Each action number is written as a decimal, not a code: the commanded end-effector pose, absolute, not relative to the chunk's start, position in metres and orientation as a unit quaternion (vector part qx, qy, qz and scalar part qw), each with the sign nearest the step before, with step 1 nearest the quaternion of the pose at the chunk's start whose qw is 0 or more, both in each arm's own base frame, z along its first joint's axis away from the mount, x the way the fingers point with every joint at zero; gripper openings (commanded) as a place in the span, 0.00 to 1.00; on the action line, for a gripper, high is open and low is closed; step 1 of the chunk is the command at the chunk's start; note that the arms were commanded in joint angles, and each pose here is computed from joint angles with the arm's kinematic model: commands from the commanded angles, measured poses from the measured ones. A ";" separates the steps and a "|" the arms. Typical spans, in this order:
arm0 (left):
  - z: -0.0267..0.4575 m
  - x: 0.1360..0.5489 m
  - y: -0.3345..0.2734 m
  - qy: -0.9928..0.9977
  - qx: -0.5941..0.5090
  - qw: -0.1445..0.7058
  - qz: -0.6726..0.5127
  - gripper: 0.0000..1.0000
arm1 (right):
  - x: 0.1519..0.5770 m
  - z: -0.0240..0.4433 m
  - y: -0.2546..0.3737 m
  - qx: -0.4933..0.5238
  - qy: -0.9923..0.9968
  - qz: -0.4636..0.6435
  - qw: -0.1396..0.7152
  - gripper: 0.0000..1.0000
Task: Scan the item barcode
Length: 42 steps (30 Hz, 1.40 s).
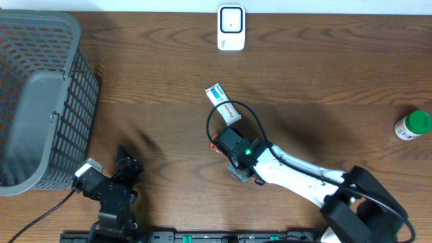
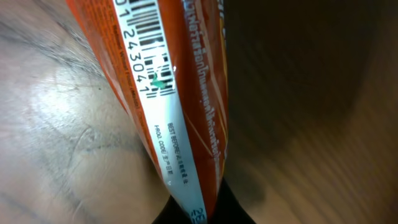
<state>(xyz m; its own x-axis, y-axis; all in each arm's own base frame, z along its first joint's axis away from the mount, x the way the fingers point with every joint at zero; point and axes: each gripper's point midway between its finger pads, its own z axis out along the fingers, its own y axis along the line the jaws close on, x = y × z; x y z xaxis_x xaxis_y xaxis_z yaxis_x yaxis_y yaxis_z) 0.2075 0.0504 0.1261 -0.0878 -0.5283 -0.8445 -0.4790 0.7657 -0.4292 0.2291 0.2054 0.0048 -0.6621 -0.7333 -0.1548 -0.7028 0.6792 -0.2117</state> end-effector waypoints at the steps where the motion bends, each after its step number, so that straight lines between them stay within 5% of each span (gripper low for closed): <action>1: 0.115 0.205 0.052 0.746 -0.342 0.571 -0.009 0.93 | 0.233 0.002 0.207 -0.378 0.916 -0.069 0.116 0.21; 4: 0.115 0.205 0.052 0.746 -0.342 0.571 -0.009 0.93 | 0.236 0.006 0.211 -0.374 0.917 -0.064 0.125 0.51; 9: 0.115 0.205 0.052 0.746 -0.342 0.571 -0.010 0.93 | 0.245 0.031 0.227 -0.372 0.916 -0.042 0.142 0.72; 11: 0.115 0.205 0.052 0.746 -0.342 0.571 -0.010 0.93 | 0.249 0.049 0.235 -0.372 0.916 -0.032 0.148 0.91; 13: 0.115 0.205 0.052 0.746 -0.342 0.571 -0.010 0.93 | 0.253 0.068 0.241 -0.371 0.915 -0.026 0.157 0.94; 15: 0.115 0.205 0.052 0.746 -0.342 0.571 -0.009 0.93 | 0.259 0.089 0.246 -0.369 0.914 -0.020 0.170 0.78; 16: 0.116 0.205 0.052 0.746 -0.342 0.571 -0.009 0.93 | 0.264 0.104 0.251 -0.365 0.912 -0.012 0.185 0.52; 19: 0.115 0.205 0.052 0.746 -0.342 0.571 -0.009 0.94 | 0.272 0.112 0.253 -0.357 0.912 -0.009 0.203 0.04; 20: 0.115 0.205 0.052 0.746 -0.342 0.571 -0.010 0.93 | 0.274 0.110 0.252 -0.355 0.913 -0.011 0.203 0.01; 42: 0.116 0.205 0.052 0.746 -0.342 0.571 -0.009 0.93 | 0.257 0.017 0.232 -0.307 0.950 -0.008 0.061 0.01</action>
<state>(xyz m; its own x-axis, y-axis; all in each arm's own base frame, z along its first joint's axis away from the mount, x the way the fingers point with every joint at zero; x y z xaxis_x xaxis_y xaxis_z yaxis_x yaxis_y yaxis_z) 0.2075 0.0504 0.1258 -0.0887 -0.5281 -0.8446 -0.4795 0.7659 -0.4285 0.2687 0.2306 0.0253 -0.7810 -0.6067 -0.1483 -0.6019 0.7945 -0.0809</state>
